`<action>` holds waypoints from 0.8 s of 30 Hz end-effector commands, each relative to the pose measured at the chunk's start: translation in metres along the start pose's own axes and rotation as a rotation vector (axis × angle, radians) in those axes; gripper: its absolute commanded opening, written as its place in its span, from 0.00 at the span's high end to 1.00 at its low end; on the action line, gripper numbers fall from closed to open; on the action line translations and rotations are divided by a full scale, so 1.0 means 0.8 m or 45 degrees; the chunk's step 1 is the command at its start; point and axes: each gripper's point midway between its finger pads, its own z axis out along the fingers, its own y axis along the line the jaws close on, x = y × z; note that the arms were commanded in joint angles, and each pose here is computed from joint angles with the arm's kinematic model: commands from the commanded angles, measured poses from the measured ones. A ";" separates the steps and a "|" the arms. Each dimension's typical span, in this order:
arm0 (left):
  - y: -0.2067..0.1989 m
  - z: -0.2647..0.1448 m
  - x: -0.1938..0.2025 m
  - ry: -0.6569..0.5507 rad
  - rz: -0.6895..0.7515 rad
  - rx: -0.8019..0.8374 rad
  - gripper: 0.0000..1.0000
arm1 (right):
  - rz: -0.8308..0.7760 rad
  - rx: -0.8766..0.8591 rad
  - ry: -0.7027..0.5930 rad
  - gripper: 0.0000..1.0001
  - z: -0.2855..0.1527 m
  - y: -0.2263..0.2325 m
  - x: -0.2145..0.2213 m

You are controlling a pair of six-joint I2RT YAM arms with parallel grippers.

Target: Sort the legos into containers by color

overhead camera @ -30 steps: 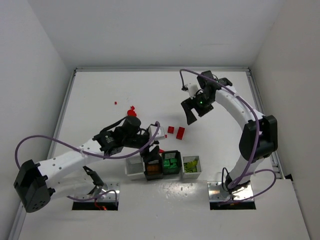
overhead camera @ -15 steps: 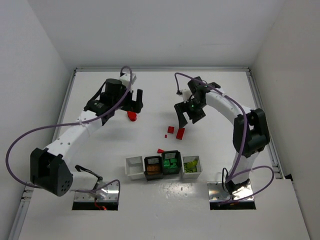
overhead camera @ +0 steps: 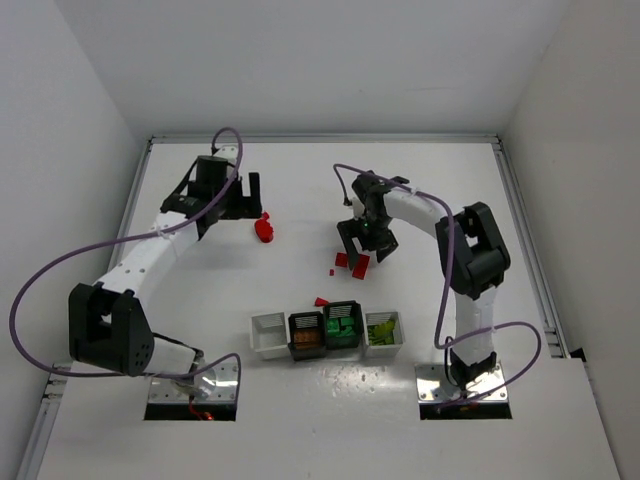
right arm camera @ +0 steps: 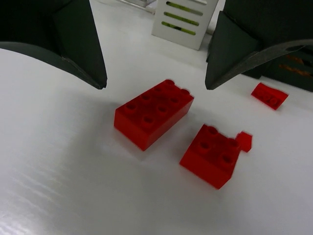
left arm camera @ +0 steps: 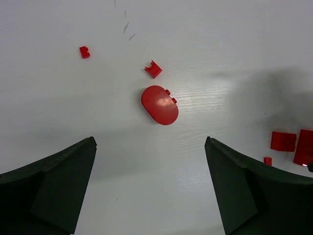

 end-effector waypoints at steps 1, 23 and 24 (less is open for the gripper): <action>0.005 0.001 -0.012 -0.041 -0.035 0.001 0.00 | 0.038 0.061 -0.055 0.19 0.005 -0.007 -0.024; 0.003 0.065 0.012 0.074 -0.095 -0.035 0.00 | -0.249 -0.123 -0.404 1.00 -0.085 0.038 -0.066; -0.003 0.069 0.016 0.097 -0.114 -0.031 0.00 | -0.325 -0.158 -0.557 1.00 -0.124 0.056 -0.077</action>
